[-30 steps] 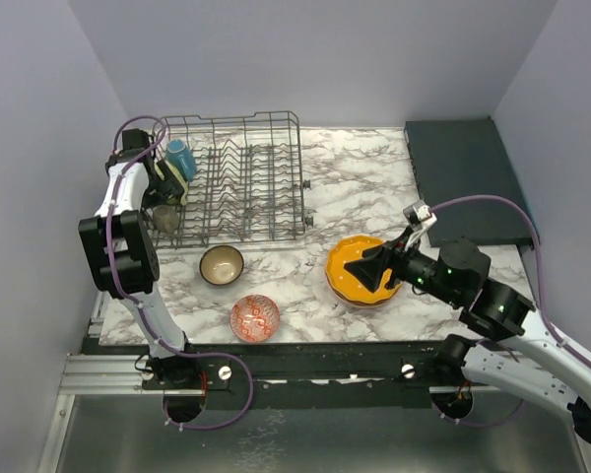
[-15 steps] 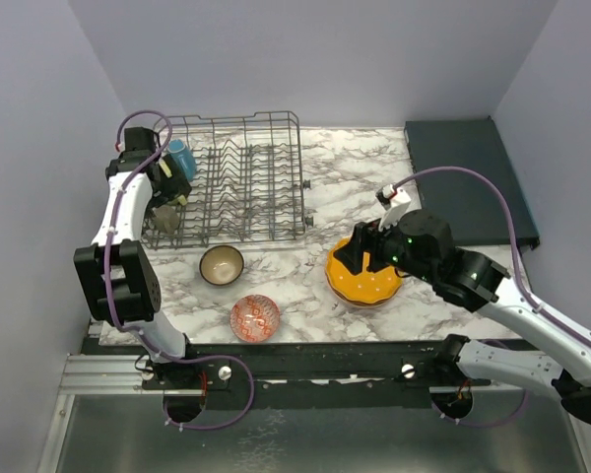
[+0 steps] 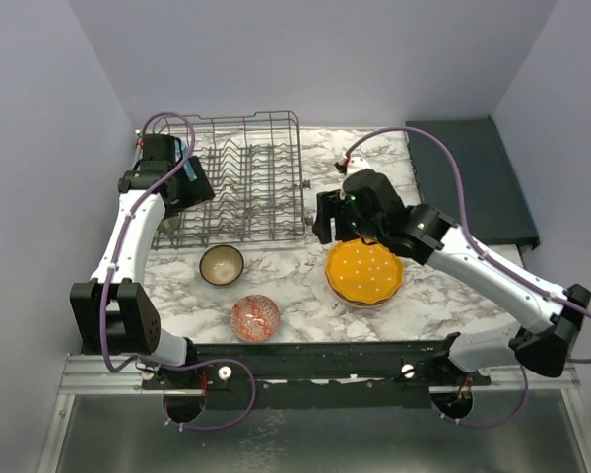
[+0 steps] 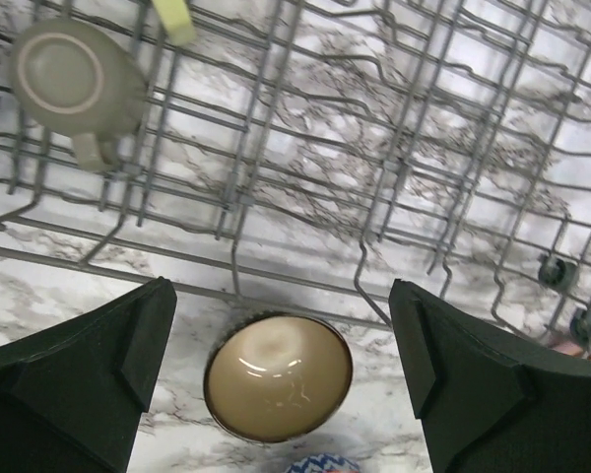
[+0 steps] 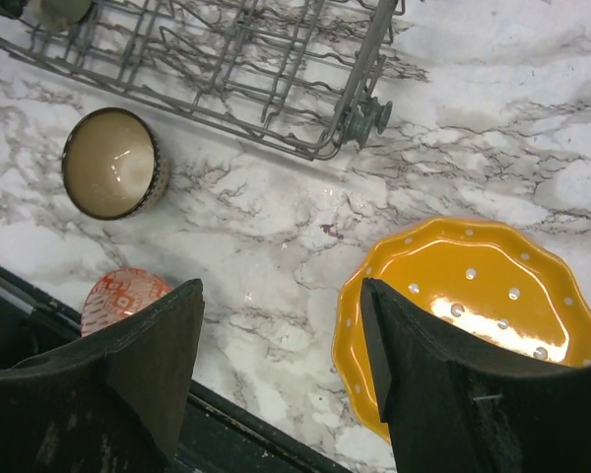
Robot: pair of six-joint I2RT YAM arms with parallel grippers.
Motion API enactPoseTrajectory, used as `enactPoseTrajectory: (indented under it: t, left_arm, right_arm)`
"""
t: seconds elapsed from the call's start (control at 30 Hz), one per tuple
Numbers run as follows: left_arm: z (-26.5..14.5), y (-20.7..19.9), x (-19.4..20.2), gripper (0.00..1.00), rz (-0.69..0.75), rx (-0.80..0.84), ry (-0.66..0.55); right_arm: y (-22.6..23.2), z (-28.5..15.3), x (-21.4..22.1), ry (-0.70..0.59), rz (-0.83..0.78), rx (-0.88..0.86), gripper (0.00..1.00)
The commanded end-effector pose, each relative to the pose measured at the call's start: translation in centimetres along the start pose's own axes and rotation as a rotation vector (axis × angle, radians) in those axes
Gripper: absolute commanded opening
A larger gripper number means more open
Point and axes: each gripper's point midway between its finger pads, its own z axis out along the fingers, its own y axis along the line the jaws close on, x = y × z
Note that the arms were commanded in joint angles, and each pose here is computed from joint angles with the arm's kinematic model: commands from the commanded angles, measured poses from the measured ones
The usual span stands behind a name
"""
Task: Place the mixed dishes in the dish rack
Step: Turn the cup upside down in the dish rack, then move the dish rack to the center of the board.
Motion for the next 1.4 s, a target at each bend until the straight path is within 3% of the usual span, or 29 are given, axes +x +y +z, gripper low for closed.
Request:
enactPoseTrajectory:
  t: [0.0,0.37,0.67,0.97,1.37]
  left_arm:
    - [-1.8,-2.8,1.2,0.99,0.008,0.162,-0.001]
    - [-5.1,-7.2,6.5,0.99,0.059,0.454,-0.002]
    - [-6.4,-7.4,9.1,0.99,0.052,0.572,-0.047]
    - [-6.3,-6.7,10.9,0.99,0.058,0.576,-0.045]
    - [-6.3,-6.1,11.5,0.99,0.049,0.567,-0.059]
  right_arm:
    - [-1.0,2.0,-0.2,0.049,-0.054,0.111,0.72]
    - [-2.2,10.6,-2.7,0.121,-0.055,0.217,0.71]
    - [-4.4,17.1,-2.2,0.191,-0.018,0.287,0.67]
    - [-7.4,21.6,-0.5,0.243,0.037,0.329,0.59]
    - [-8.4,24.9,0.5,0.271,0.032,0.336,0.39]
